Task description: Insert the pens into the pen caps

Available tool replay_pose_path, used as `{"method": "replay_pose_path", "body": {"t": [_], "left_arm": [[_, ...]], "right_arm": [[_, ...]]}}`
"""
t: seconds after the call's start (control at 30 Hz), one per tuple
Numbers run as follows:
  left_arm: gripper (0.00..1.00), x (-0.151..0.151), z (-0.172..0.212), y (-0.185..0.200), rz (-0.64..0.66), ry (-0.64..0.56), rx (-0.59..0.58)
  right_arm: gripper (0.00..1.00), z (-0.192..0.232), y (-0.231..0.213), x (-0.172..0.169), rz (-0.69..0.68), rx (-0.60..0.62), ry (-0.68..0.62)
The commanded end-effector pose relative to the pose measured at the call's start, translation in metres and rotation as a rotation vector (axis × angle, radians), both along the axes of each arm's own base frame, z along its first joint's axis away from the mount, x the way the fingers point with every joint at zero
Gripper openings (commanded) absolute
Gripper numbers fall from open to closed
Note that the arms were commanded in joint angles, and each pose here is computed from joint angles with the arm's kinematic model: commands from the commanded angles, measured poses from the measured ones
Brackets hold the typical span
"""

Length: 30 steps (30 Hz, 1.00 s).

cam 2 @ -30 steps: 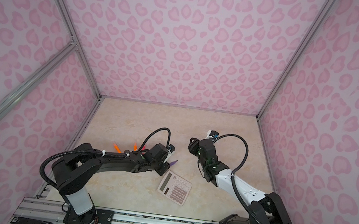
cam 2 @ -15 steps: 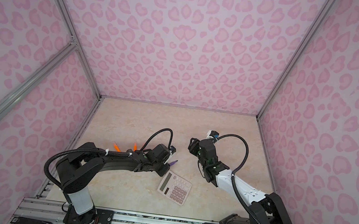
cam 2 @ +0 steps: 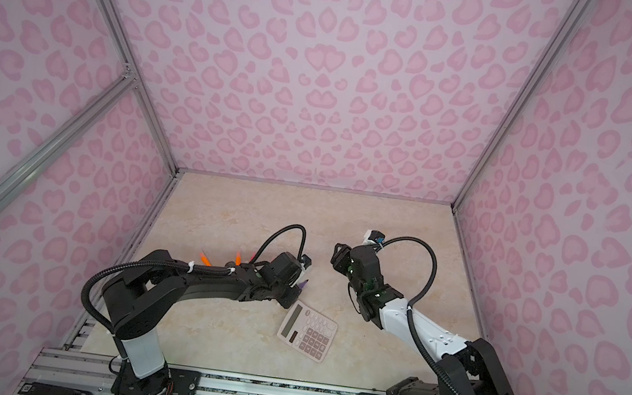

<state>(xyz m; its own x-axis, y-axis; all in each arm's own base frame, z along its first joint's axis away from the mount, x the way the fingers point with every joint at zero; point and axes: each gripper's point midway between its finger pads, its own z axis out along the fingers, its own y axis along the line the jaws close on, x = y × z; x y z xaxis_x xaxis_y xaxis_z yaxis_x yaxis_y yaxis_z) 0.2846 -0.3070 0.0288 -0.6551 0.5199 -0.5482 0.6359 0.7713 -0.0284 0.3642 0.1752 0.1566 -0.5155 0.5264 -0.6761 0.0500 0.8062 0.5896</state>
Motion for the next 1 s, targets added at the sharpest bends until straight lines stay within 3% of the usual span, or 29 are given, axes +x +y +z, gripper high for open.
{"method": "replay_pose_path", "body": {"t": [0.0,0.27,0.5,0.8,0.97], "left_arm": [[0.03,0.013,0.031,-0.001,0.036,-0.077,-0.041],[0.03,0.035,0.111,-0.027,0.042,-0.219,-0.256],[0.03,0.034,0.133,-0.035,0.034,-0.239,-0.343],[0.03,0.018,0.155,-0.045,-0.040,-0.257,-0.491],[0.03,0.015,0.150,-0.052,-0.071,-0.238,-0.509]], "right_arm": [[0.62,-0.004,0.004,-0.001,0.006,0.035,-0.001],[0.63,0.000,0.050,-0.013,0.096,0.094,-0.021],[0.63,-0.002,0.074,-0.017,0.139,0.127,-0.021],[0.51,0.001,0.082,-0.016,0.149,0.228,-0.035],[0.47,0.008,0.087,-0.014,0.157,0.256,-0.048]]}}
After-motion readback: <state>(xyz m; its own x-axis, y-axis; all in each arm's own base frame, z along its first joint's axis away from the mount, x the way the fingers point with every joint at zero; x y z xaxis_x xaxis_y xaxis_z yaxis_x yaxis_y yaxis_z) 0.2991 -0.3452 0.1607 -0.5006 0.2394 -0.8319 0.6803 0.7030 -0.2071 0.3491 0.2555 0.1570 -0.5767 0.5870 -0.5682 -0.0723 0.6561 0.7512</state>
